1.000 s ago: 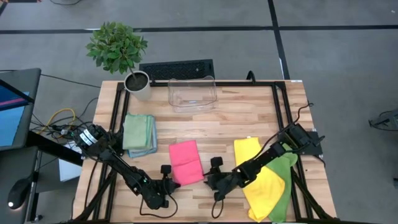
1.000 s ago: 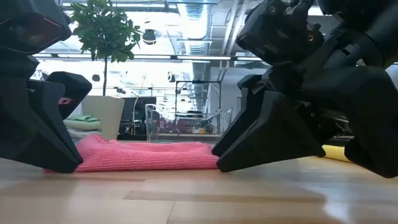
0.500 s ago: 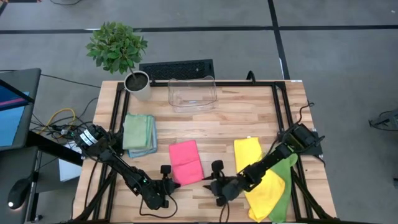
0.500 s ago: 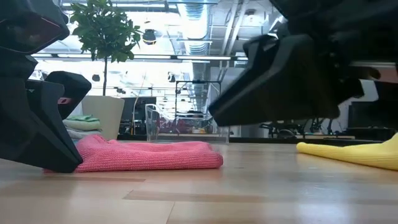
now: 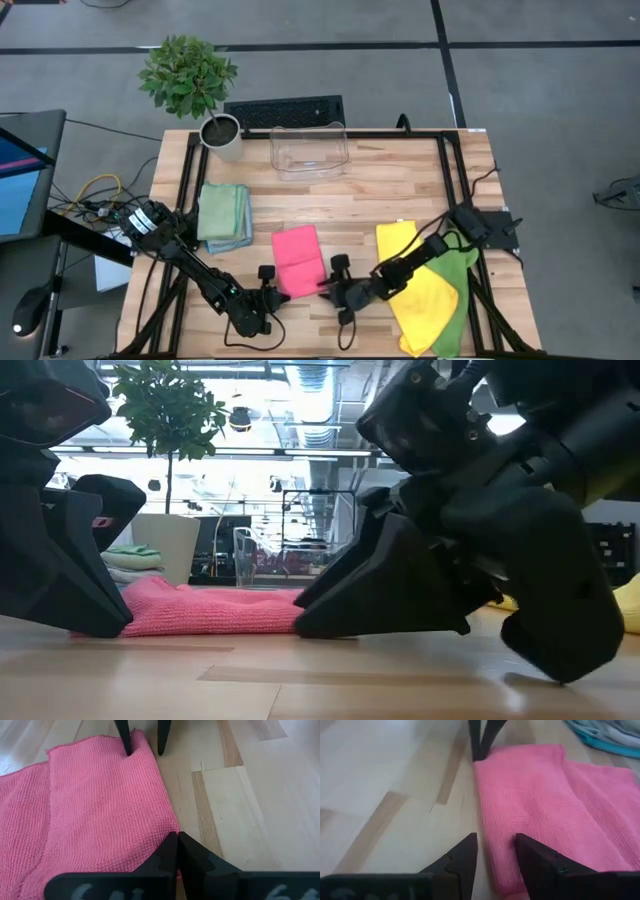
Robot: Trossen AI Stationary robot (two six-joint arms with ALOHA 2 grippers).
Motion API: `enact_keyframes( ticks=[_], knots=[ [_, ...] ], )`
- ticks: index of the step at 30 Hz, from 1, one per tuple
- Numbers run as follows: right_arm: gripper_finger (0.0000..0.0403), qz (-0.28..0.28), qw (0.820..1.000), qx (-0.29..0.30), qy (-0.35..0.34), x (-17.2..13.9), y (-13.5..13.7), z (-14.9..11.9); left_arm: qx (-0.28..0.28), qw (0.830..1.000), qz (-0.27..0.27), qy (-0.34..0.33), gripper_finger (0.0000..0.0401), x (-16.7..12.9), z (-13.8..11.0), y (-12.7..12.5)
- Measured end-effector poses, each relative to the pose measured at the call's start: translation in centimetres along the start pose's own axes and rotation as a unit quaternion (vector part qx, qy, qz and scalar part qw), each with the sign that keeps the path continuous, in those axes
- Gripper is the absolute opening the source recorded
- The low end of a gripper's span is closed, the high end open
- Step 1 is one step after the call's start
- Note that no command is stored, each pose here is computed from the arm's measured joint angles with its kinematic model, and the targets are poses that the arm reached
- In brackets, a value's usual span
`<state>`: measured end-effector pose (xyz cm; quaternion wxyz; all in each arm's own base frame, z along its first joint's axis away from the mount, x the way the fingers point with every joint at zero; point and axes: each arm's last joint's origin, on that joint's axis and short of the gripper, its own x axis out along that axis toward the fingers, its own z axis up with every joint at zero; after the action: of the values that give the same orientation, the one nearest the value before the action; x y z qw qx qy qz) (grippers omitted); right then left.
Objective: Fold microfiber towels
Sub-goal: Fold the pink microfiber cloth
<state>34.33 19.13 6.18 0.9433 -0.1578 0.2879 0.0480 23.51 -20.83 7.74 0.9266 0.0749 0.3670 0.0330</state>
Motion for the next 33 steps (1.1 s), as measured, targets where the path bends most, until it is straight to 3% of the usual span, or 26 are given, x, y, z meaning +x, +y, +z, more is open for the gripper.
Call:
enact_keyframes(
  ticks=[8,16,21,25,33],
  knots=[
    [0.0147,-0.036,0.999,0.021,0.004,0.3,0.4,-0.6,-0.021,1.0,0.001,0.0,0.0,0.0,0.0,0.0],
    [0.0018,-0.033,0.999,0.029,0.005,-0.2,0.6,-0.4,-0.062,0.997,0.034,-0.019,0.0,-0.2,0.6,0.1],
    [0.0025,-0.027,0.999,0.023,0.001,-1.8,0.8,0.8,-0.06,0.997,0.035,-0.024,0.0,-0.7,2.1,0.0],
    [0.001,-0.025,0.999,0.03,-0.019,-4.0,0.4,3.2,-0.061,0.997,0.045,-0.028,0.0,-1.7,3.6,-0.1],
    [0.0021,-0.059,0.996,0.062,0.021,-6.5,-2.5,4.9,-0.009,0.996,0.087,-0.017,0.0,-1.7,7.0,1.0]
  ],
)
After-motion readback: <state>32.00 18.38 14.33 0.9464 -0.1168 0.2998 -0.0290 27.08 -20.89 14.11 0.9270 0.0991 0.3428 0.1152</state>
